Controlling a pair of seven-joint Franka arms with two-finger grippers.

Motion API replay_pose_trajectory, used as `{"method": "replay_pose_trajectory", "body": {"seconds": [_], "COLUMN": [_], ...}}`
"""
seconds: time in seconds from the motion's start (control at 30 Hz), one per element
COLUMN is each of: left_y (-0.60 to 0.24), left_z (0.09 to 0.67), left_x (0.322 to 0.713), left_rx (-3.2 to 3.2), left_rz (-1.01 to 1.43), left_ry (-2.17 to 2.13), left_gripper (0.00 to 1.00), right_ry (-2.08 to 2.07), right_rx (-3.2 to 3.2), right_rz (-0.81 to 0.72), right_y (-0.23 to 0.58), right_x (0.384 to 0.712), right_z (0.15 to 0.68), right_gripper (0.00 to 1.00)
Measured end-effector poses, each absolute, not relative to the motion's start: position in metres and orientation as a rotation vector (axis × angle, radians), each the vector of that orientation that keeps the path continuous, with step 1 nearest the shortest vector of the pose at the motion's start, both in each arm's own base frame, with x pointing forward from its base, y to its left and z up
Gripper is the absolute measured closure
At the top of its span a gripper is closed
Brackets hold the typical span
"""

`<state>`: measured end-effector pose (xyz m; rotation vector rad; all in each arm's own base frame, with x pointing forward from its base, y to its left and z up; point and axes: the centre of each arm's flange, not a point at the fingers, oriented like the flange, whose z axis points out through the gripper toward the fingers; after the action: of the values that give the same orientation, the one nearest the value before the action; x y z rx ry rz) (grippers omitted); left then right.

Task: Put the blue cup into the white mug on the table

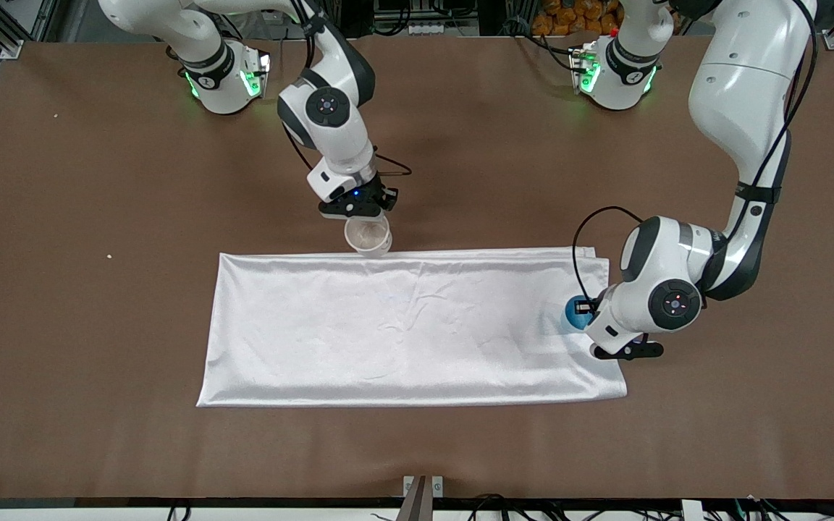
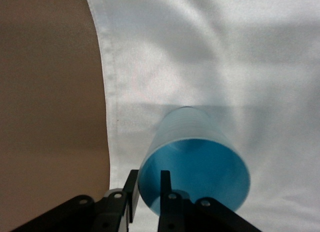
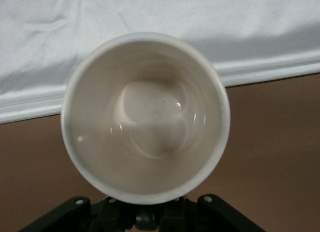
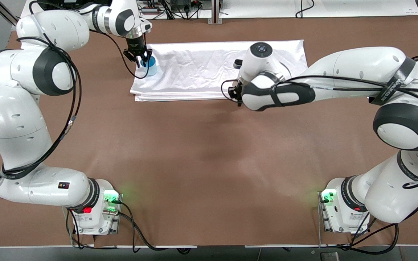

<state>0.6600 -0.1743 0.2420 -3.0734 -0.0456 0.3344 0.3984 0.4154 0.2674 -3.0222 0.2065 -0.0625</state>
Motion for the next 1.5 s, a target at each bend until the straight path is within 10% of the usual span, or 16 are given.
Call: {"method": "replay_pose_trajectory", "body": {"seconds": [0.27, 0.87, 1.5], "left_y": [-0.18, -0.181, -0.194], "left_z": [0.246, 0.253, 0.301], "left_x": [0.66, 0.665, 0.669], "left_rx": [-3.079, -3.085, -3.082], "left_rz": [0.323, 0.3, 0.321], "left_ry": [-0.034, -0.036, -0.011], "left_gripper": [0.96, 0.96, 0.96], "right_ry": [0.21, 0.237, 0.433], "right_rx": [-3.004, -2.983, -2.985], "right_rz": [-0.076, -0.085, -0.104], "right_y": [0.433, 0.459, 0.442], "right_x": [0.363, 0.324, 0.368], "right_z": [0.254, 0.218, 0.229], "right_gripper": [0.9, 0.87, 0.0]}}
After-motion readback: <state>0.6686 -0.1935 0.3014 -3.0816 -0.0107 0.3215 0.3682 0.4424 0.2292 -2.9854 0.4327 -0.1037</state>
